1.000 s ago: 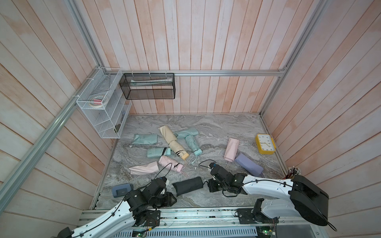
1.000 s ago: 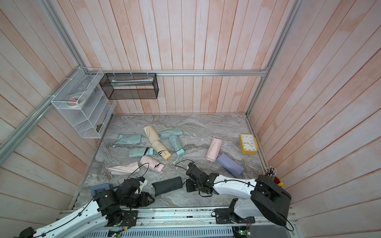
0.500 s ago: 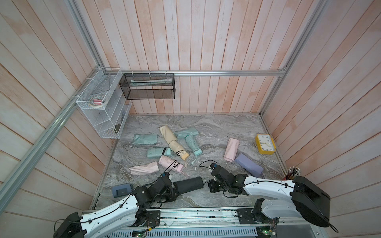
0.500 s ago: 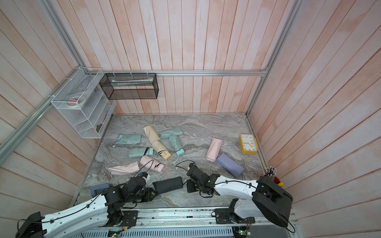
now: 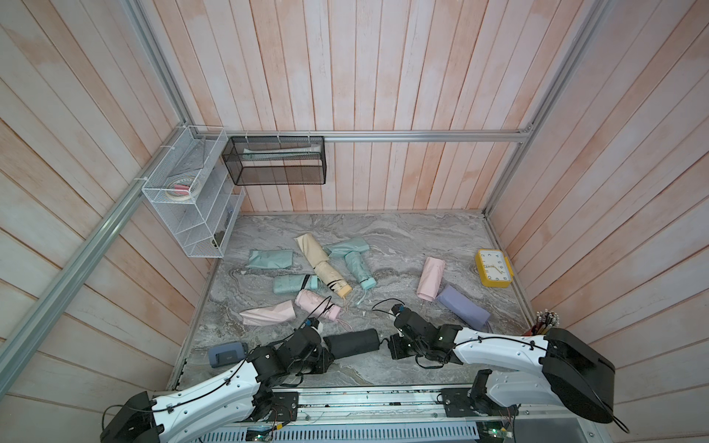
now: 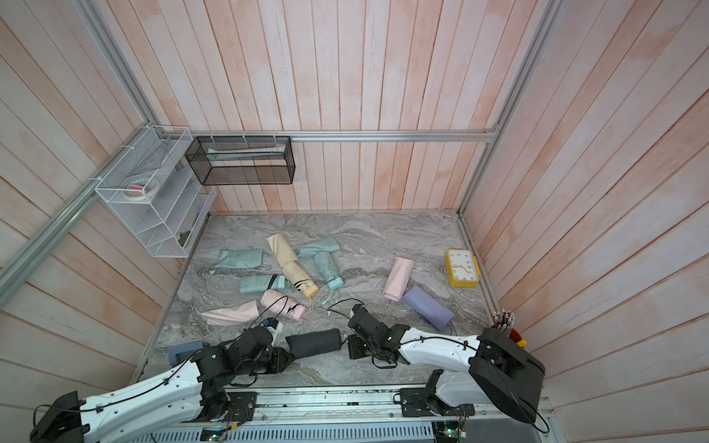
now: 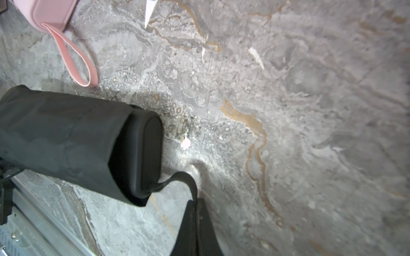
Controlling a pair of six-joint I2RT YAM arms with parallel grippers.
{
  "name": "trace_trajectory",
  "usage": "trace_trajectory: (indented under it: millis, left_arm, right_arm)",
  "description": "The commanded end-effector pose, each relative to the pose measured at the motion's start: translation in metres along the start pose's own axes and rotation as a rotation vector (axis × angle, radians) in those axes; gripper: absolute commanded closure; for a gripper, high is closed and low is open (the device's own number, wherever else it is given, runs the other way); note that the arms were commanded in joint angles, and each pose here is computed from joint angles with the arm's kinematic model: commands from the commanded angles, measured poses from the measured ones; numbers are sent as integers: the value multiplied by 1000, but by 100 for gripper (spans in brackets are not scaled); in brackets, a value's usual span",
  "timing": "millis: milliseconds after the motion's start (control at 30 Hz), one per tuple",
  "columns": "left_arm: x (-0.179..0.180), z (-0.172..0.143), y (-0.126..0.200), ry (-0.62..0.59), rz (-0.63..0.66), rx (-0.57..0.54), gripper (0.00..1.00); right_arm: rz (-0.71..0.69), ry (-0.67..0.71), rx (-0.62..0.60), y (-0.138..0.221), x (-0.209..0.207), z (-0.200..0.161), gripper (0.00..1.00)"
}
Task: Take umbrellas out of sleeves
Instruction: Take out the umbrella from the umbrella sleeve.
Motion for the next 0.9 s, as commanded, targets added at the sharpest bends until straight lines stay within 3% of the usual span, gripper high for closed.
trace_trajectory:
  millis: [0,167,867]
  left_arm:
    - [-17,7,2,-24,-55,-18,80]
    - [-16,8,2,-21,-50,-25,99]
    - [0,8,16,48,-29,-84,100]
  right_arm:
    - [5,-9,0,0,-2,-3,100]
    - [3,-10,-1,1,-3,-3,100]
    - [-69,-41,-55,14,-20,-1,100]
Point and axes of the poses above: each gripper's point midway between its finger pads, its own y axis back along the fingers, its own x axis along the line the jaws close on, z = x × y, the point moved 1 cm from there along y, back along the fingers, and after that the axes turned 6 degrees about y, right-handed, at the moved point
